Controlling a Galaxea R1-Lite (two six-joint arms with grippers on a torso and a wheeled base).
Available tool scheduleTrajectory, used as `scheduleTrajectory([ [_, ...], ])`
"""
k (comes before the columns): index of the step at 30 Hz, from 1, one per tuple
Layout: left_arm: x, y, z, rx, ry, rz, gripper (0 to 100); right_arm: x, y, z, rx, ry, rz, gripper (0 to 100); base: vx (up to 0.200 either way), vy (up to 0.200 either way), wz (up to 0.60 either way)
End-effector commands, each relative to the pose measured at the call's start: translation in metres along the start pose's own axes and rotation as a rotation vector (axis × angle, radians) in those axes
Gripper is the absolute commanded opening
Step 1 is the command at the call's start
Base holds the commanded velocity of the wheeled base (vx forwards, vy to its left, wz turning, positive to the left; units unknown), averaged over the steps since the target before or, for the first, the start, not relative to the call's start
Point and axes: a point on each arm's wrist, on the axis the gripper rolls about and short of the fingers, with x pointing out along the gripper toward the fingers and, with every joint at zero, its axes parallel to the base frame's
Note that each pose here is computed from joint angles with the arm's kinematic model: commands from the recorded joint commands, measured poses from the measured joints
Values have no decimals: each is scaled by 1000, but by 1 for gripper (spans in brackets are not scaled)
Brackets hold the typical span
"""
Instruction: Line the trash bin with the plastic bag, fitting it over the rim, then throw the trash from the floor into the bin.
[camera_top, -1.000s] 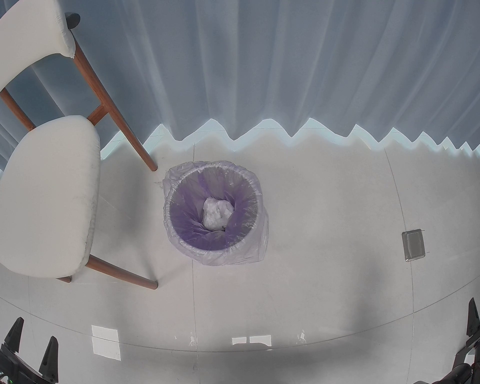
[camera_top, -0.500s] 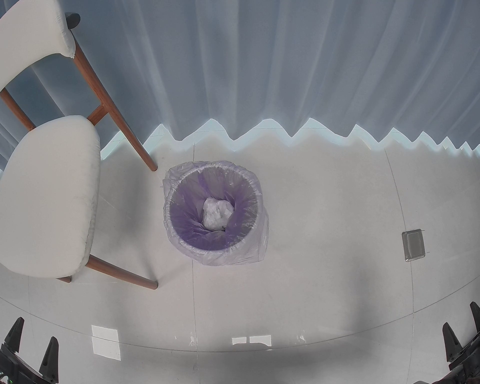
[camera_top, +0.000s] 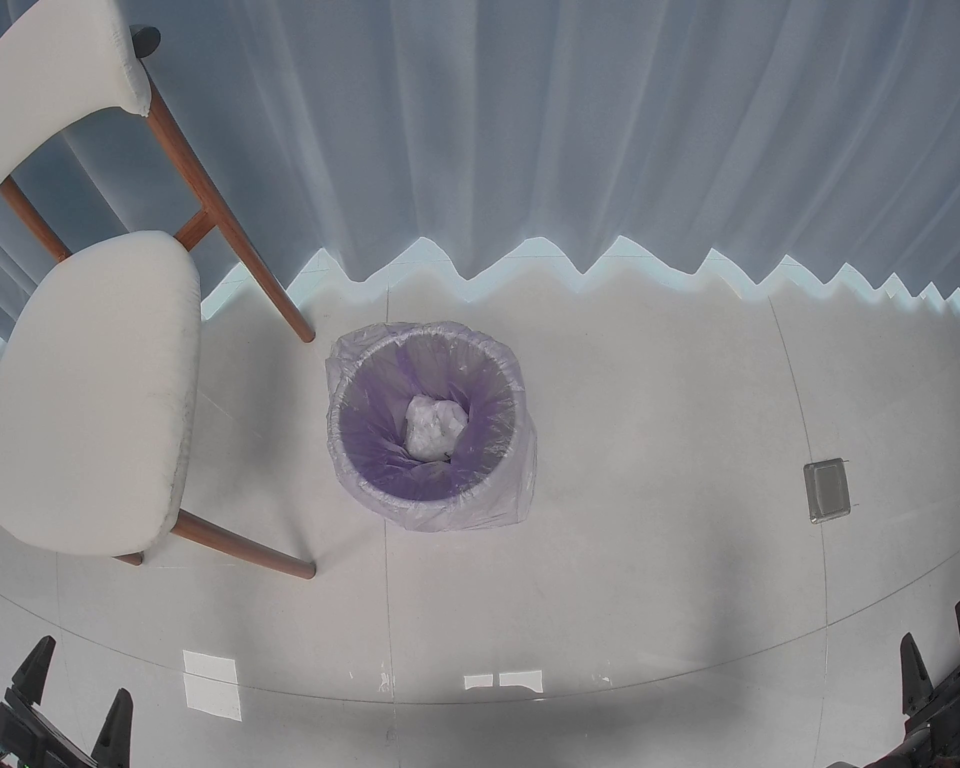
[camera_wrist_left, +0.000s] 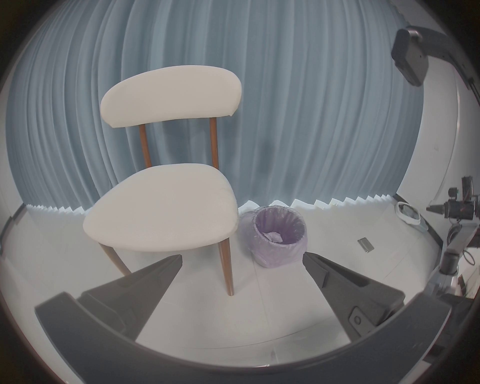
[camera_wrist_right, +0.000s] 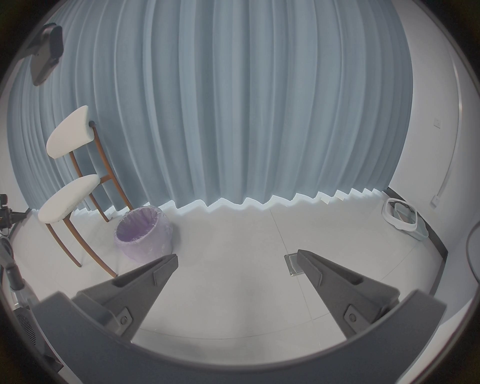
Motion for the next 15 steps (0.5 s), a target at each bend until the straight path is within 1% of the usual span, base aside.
scheduleTrajectory([
  [1,0,0,-5,6,3,27,100,0,0,-5,-13,4,2,100,0,0,0],
  [3,-1,4,-5,-42,-7,202,100,0,0,-4,-19,2,3,100,0,0,0],
  [4,-1,6,-6,-59,-1,265,100,0,0,-4,-17,2,3,100,0,0,0],
  [5,-1,6,-6,-68,-1,294,100,0,0,-5,-16,4,3,100,0,0,0],
  [7,-1,6,-6,-73,2,276,100,0,0,-5,-14,4,3,100,0,0,0],
  [8,-1,5,-6,-70,4,239,100,0,0,-5,-14,5,3,100,0,0,0],
  [9,-1,4,-7,-49,12,172,100,0,0,-5,-14,4,3,100,0,0,0],
  [10,0,3,-8,-32,23,141,100,0,0,-5,-14,4,3,100,0,0,0],
  [11,-1,2,-11,17,58,93,100,0,0,-5,-16,5,3,100,0,0,0],
  [13,-1,3,-10,7,59,115,100,0,0,-5,-16,4,3,100,0,0,0],
  [15,-1,2,-11,4,58,114,100,0,0,-5,-19,4,3,100,0,0,0],
])
